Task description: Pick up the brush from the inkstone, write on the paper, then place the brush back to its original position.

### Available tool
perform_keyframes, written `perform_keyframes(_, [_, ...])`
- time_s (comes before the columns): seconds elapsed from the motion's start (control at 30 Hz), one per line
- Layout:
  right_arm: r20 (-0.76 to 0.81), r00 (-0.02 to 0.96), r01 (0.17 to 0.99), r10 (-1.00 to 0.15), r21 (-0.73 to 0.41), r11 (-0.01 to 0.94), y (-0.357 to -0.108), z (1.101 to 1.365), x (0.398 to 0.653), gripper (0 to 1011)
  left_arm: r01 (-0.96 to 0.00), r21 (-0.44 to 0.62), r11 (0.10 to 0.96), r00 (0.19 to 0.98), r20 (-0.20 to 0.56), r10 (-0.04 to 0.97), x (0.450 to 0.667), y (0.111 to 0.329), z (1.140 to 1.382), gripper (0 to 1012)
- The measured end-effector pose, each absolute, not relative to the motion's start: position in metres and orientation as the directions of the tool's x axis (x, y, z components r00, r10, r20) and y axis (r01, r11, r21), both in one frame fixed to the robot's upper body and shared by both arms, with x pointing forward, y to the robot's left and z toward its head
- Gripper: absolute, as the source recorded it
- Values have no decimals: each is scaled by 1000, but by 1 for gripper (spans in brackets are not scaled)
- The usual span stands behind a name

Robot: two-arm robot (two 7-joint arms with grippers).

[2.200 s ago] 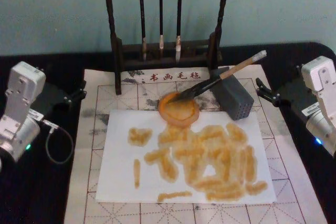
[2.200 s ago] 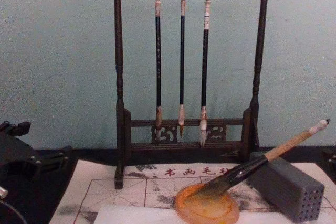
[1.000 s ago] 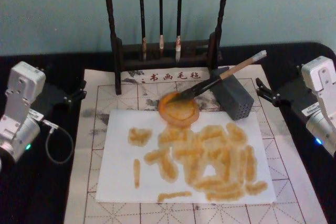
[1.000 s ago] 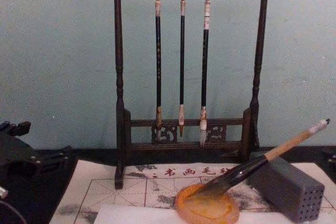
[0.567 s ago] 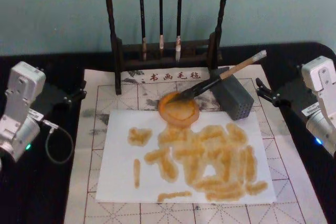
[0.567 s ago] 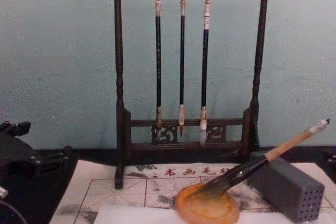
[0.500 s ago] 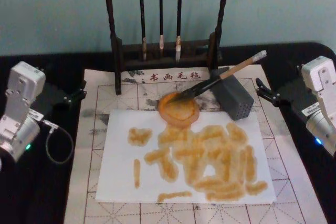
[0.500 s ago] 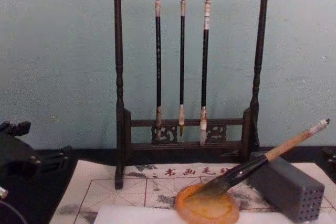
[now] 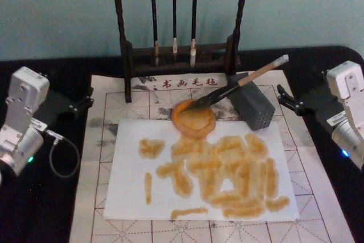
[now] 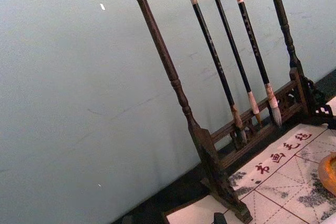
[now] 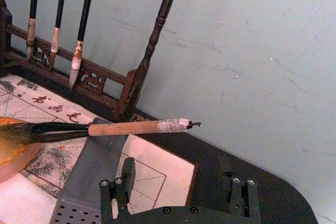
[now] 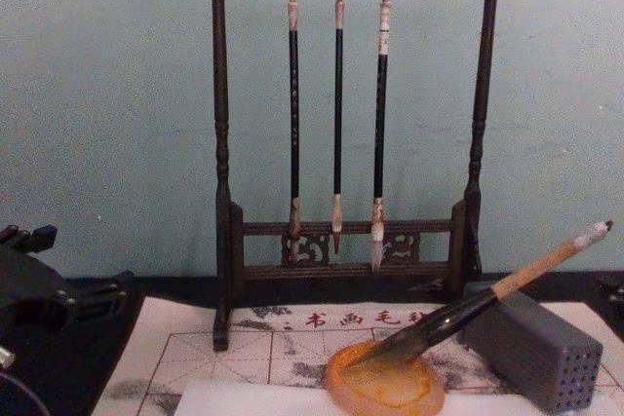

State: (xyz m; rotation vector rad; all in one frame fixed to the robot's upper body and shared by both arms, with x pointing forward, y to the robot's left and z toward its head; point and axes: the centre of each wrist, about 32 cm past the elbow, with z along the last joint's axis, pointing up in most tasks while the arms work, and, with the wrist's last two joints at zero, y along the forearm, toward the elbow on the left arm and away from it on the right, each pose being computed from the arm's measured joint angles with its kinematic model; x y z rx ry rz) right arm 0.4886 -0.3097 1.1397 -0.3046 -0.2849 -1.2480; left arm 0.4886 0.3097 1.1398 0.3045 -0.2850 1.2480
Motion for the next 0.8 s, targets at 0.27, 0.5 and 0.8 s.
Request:
perform_keyframes(0.27, [374,292,955,-880,-70,287,-310,1140,489,1000,-955,70,287,292,374,880,489,310,1140,1001])
perform_keyframes(0.5, [353,300,953,-886,-73,294,-310,1140,488,1000,-955,70,287,292,374,880,489,310,1140,1001])
perform_keyframes(0.8, [213,337,941,-917,-82,327,-305,1142,488,1000,-955,70,287,292,374,880,489,310,1140,1001])
